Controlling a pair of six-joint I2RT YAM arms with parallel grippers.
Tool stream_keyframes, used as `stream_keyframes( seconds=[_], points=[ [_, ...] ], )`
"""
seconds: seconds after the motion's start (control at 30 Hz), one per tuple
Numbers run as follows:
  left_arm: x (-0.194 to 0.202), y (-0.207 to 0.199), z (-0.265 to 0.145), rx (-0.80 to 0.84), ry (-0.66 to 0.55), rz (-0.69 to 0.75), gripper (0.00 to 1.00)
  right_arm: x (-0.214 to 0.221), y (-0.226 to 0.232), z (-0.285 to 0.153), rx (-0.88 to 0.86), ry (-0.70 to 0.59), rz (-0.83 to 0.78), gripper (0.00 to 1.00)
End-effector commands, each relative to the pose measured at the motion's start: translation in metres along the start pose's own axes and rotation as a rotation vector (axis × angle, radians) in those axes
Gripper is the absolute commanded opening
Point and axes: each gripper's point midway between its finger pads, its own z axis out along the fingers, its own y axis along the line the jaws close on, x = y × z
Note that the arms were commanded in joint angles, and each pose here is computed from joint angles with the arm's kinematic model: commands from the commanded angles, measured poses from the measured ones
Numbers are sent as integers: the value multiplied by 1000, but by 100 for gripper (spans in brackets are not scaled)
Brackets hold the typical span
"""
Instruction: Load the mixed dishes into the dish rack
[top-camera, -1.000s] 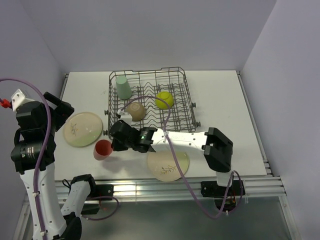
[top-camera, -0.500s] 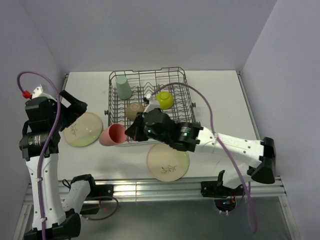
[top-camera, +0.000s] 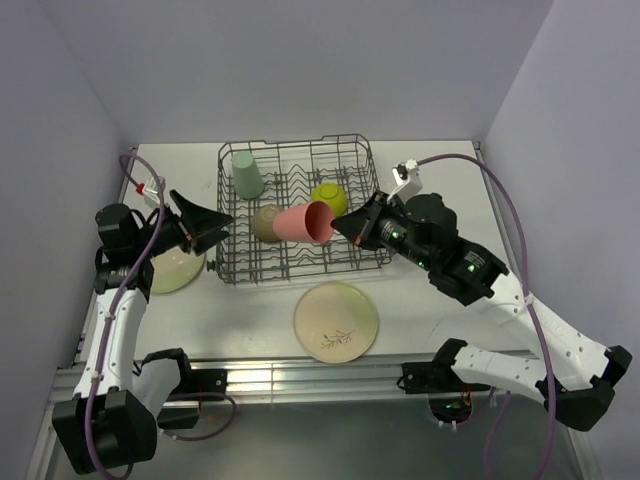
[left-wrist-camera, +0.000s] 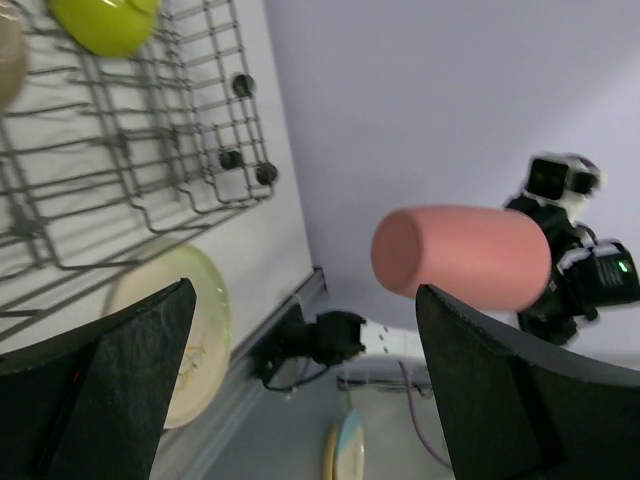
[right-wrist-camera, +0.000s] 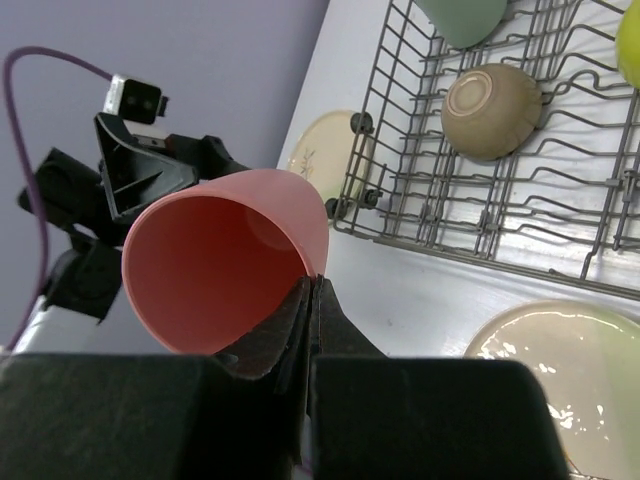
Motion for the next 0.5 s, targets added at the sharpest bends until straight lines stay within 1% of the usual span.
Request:
stream_keyframes(
  seconds=[0.0,0.1,0.17,0.2,0.23,0.27,0.47],
  points=[
    [15,-59,-9,265,119,134,99,-6,7,-14,-81,12,-13,0],
    [28,-70,-3,306,164,145,99,-10,9,-18,-105,5,-4,0],
    [39,-79,-1,337,198,123,99,-8,13,-20,-135,22,7,0],
    [41,-88,-2,377,197,162,99,-9,11,-20,-139,23,12,0],
    [51,-96,-1,401,235,135,99,-7,14,-21,-155,34,23,0],
    [53,-98,-1,418,237,145,99,-9,15,-23,-165,28,28,0],
    [57,-93,4,414,248,108,99,-12,25,-32,-209,32,42,0]
  ],
)
